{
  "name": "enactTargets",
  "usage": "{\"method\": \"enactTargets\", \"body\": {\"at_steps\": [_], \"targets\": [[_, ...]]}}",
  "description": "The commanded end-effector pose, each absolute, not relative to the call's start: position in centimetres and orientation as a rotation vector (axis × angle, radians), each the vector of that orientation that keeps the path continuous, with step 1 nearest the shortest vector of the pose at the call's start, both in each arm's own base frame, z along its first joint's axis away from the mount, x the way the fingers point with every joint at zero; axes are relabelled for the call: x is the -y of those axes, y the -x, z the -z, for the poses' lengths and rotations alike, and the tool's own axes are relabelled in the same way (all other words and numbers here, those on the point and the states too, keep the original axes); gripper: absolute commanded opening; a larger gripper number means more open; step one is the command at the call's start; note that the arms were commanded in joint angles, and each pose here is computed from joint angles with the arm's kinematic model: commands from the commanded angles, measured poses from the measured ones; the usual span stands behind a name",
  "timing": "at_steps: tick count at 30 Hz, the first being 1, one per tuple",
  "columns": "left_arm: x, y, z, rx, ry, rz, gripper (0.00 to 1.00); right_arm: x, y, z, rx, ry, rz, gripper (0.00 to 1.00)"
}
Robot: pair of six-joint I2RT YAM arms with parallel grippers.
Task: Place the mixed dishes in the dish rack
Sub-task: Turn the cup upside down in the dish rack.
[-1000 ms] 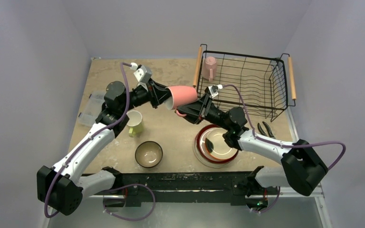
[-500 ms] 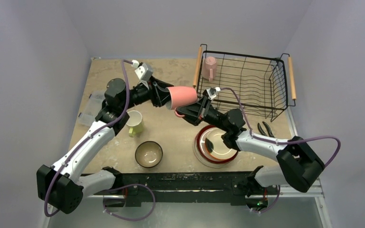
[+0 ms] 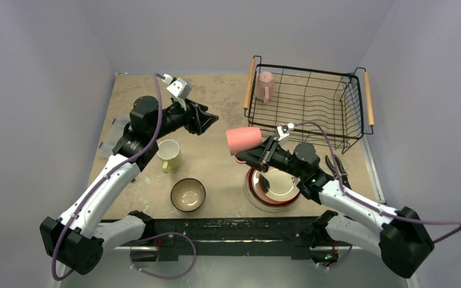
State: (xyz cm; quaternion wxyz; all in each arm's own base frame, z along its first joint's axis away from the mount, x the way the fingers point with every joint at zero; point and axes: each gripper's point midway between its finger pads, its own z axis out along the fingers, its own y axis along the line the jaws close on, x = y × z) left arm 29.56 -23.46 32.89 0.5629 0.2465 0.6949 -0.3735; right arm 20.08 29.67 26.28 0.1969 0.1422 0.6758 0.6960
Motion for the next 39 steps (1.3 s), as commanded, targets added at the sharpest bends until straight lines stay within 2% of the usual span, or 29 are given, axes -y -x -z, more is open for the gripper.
{"method": "enactTargets", "body": {"at_steps": [1,4,5,7,10,11,16,23,30,36,39], "targets": [[20.6,-30.1,-37.0,-1.548,-0.493,0.715,0.56,-26.5,-20.7,-23.7,-2.004,-0.307,-1.540,0.00],[18.1,-30.7,-37.7,-1.535,-0.405,0.580,0.57,-23.7,-21.2,-24.3,-2.013,-0.292,-1.294,0.00],[17.0,-31.1,-38.2,-1.521,-0.354,0.530,0.61,-22.9,-21.3,-24.7,-2.018,-0.284,-1.228,0.00],[15.0,-31.4,-39.2,-1.500,-0.248,0.452,0.73,-21.6,-21.3,-25.7,-2.018,-0.258,-1.130,0.00],[11.6,-31.7,-41.0,-1.459,-0.053,0.357,0.98,-20.3,-21.2,-27.9,-1.992,-0.225,-1.051,0.00],[11.0,-31.7,-41.7,-1.439,-0.021,0.342,1.00,-20.0,-21.3,-28.5,-1.981,-0.211,-1.026,0.00],[9.9,-32.0,-44.9,-1.373,-0.004,0.277,1.00,-18.2,-22.5,-30.9,-1.969,-0.178,-0.853,0.00],[9.7,-34.1,-40.4,-1.466,-0.097,0.138,1.00,-15.7,-25.7,-33.6,-1.958,-0.146,-0.550,0.00],[13.4,-33.2,-39.4,-1.520,-0.240,0.353,1.00,-13.6,-30.7,-33.2,-1.948,-0.165,-0.193,0.00],[18.2,-32.4,-38.4,-1.586,-0.449,0.594,1.00,-13.4,-36.9,-30.7,-1.973,-0.180,-0.116,0.00],[18.6,-33.0,-38.1,-1.626,-0.440,0.688,1.00,-12.0,-40.1,-29.1,-1.990,-0.212,-0.047,0.00]]}}
